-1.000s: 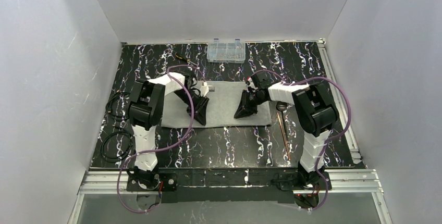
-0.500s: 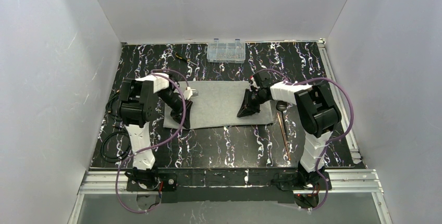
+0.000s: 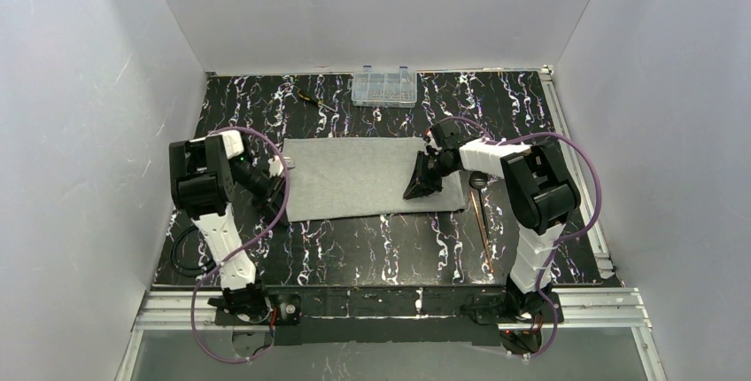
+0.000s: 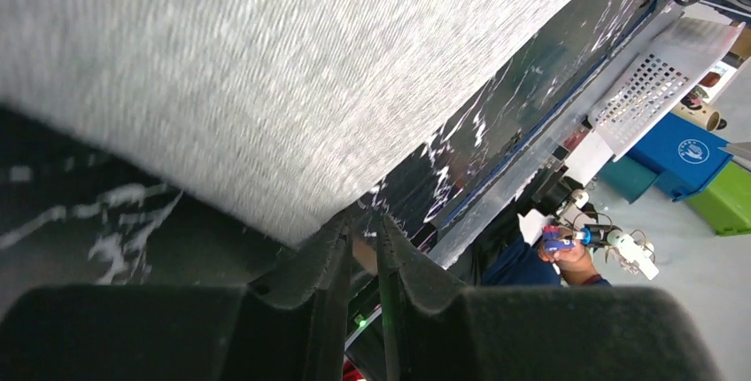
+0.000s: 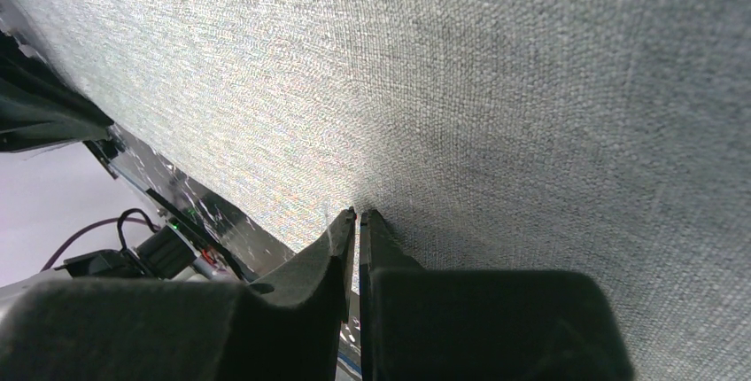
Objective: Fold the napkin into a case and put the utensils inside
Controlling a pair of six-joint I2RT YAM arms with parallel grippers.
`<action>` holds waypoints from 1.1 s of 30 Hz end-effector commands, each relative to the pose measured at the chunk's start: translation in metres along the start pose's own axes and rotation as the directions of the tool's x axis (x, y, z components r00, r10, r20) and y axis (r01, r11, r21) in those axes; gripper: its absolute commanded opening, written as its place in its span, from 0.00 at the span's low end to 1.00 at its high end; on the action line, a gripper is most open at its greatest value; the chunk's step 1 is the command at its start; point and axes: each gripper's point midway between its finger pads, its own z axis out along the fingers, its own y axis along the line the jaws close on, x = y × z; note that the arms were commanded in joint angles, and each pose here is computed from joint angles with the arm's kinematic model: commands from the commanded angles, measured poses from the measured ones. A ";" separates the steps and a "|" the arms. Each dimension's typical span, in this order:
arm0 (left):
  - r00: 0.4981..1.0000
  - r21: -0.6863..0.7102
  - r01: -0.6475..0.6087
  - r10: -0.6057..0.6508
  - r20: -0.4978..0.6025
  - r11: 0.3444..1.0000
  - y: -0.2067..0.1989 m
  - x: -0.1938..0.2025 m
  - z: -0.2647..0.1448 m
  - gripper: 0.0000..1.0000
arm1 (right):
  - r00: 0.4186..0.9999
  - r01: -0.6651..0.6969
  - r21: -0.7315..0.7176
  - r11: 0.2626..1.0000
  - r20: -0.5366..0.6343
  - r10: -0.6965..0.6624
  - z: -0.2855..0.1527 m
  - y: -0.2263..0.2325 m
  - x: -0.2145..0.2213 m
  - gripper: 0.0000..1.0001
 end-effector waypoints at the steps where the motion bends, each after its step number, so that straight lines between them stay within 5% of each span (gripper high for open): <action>1: 0.999 -0.024 -0.044 0.044 -0.005 0.999 -0.005 0.021 -0.016 0.15 | 0.999 0.011 0.048 0.999 0.047 -0.013 -0.005 -0.009 -0.006 0.16; 13: 0.985 -0.061 -0.132 0.138 0.105 0.989 -0.046 0.005 -0.071 0.13 | 0.998 0.050 0.002 0.999 0.036 -0.050 -0.011 0.011 -0.004 0.19; 20: 0.963 -0.051 -0.196 0.202 0.178 0.979 -0.093 -0.031 -0.075 0.14 | 0.995 0.095 -0.120 0.988 0.056 -0.089 -0.027 0.048 -0.010 0.37; 25: 0.964 -0.133 -0.175 0.197 0.177 0.976 -0.074 -0.062 -0.055 0.13 | 0.988 0.141 -0.191 0.971 0.096 -0.124 -0.045 0.082 -0.022 0.48; 33: 0.980 -0.248 -0.169 0.190 0.062 0.954 -0.014 -0.053 -0.024 0.11 | 0.990 0.127 -0.271 0.954 -0.023 -0.138 -0.012 0.103 0.011 0.38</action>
